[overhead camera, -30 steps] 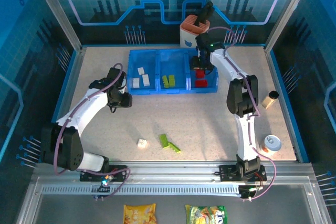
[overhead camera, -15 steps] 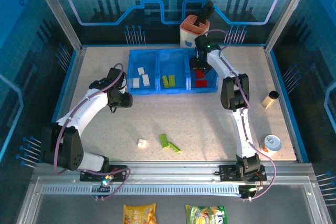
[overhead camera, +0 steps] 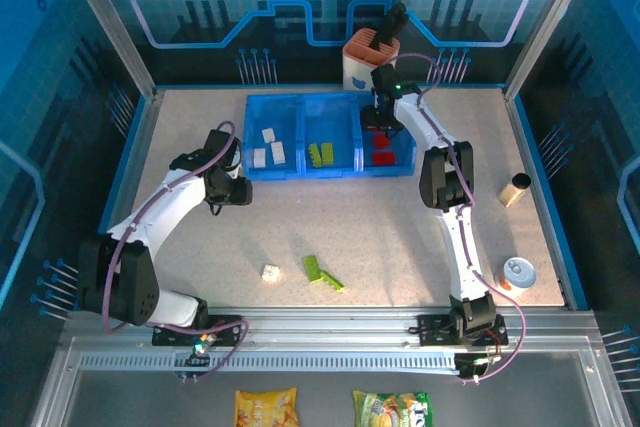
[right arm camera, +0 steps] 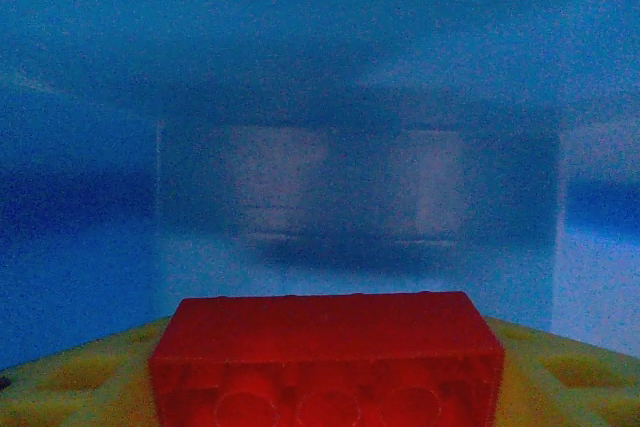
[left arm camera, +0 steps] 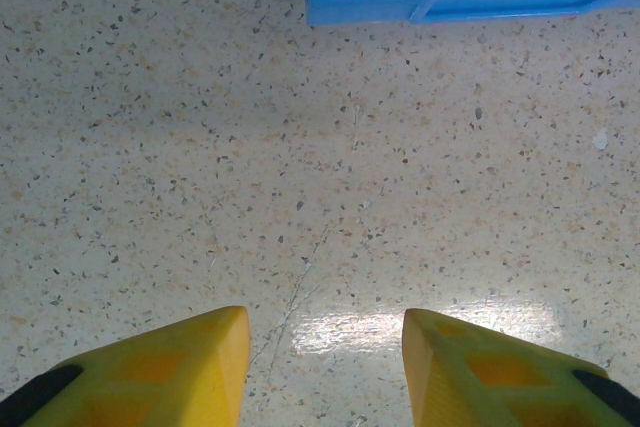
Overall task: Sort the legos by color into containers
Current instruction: Place the lego in the container, then pick up the lego from the middle-left of the table.
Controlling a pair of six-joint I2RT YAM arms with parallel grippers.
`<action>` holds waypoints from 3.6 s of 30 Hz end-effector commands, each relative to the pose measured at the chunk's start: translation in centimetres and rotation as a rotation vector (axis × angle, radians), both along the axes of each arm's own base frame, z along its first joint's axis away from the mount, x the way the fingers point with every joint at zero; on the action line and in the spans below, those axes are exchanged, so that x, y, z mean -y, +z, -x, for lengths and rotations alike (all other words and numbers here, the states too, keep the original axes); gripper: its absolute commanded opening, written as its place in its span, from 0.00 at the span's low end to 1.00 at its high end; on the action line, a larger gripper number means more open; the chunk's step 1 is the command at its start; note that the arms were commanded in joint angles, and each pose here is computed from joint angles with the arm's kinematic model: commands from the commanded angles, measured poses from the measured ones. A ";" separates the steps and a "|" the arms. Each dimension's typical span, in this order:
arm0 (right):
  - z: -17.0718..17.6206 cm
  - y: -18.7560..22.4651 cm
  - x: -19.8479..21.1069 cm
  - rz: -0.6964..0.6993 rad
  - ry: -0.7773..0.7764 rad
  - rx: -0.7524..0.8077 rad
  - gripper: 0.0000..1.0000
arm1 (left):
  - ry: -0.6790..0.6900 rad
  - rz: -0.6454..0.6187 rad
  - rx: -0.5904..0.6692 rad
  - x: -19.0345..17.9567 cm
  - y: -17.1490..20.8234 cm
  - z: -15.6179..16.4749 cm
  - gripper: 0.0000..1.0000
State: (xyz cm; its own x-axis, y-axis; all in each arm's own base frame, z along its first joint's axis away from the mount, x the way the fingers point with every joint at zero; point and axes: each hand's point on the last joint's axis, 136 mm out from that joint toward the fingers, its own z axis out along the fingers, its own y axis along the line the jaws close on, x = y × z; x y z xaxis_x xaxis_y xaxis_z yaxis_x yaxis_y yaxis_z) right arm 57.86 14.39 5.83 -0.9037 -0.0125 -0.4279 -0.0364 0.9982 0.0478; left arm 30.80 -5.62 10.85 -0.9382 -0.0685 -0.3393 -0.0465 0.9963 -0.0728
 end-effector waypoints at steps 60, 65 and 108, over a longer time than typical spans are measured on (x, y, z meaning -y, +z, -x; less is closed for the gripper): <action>26.9 8.3 4.0 -0.058 0.007 -0.063 0.74 | -0.035 0.000 -0.296 9.6 -8.8 15.5 0.53; 27.2 7.8 3.9 -0.055 0.010 -0.078 0.74 | -0.046 -0.017 -0.308 9.7 -9.5 15.8 0.51; 28.6 6.3 3.1 -0.028 0.035 -0.125 0.72 | -0.037 -0.050 -0.192 10.2 -7.5 12.7 0.38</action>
State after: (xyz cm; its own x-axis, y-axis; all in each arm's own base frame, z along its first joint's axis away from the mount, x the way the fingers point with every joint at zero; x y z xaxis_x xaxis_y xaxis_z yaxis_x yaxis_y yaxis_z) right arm 30.09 11.11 12.30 -0.9452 -0.0351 -0.3247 -0.0655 0.9944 0.0833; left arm 16.68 -15.63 2.38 -0.9922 -0.0304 -0.1209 -0.0260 0.9989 -0.0378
